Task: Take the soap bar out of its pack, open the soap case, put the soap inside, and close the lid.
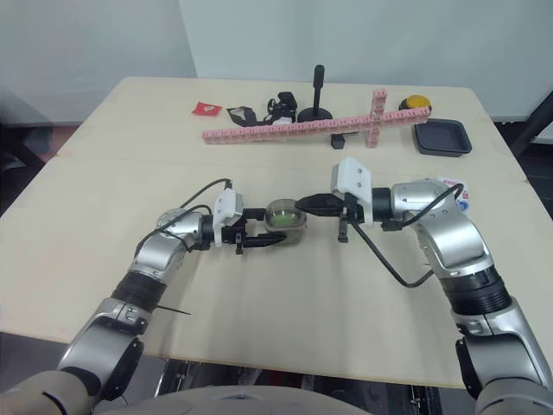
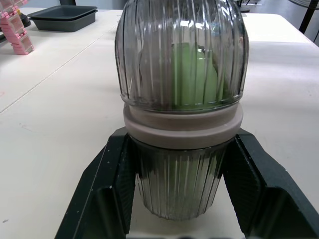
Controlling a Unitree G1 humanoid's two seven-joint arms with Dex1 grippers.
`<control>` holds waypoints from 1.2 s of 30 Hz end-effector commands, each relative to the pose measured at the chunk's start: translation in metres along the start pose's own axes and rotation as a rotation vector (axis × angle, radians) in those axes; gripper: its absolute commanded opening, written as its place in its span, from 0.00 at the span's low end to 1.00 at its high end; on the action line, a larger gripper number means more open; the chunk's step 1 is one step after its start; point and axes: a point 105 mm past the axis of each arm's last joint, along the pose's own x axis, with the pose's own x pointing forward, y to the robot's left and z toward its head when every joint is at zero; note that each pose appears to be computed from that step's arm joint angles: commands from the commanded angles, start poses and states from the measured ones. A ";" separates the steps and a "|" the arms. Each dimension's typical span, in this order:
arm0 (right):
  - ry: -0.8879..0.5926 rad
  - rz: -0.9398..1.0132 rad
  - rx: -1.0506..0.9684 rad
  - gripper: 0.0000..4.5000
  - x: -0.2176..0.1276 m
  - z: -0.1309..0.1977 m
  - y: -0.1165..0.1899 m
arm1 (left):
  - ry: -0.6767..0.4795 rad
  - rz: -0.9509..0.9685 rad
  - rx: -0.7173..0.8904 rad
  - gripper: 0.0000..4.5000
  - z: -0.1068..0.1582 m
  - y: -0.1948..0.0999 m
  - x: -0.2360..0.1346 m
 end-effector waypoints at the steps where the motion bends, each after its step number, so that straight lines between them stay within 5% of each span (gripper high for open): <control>1: 0.057 0.055 0.022 0.01 0.010 -0.013 0.011 | -0.029 -0.016 0.045 0.44 0.012 -0.001 0.006; 21: 0.185 0.100 0.079 0.01 0.014 -0.030 0.022 | -0.035 -0.009 0.044 0.44 0.013 0.001 0.006; 36: -0.007 -0.059 0.076 0.01 -0.023 -0.003 -0.007 | -0.029 -0.007 0.047 0.44 0.014 0.002 0.004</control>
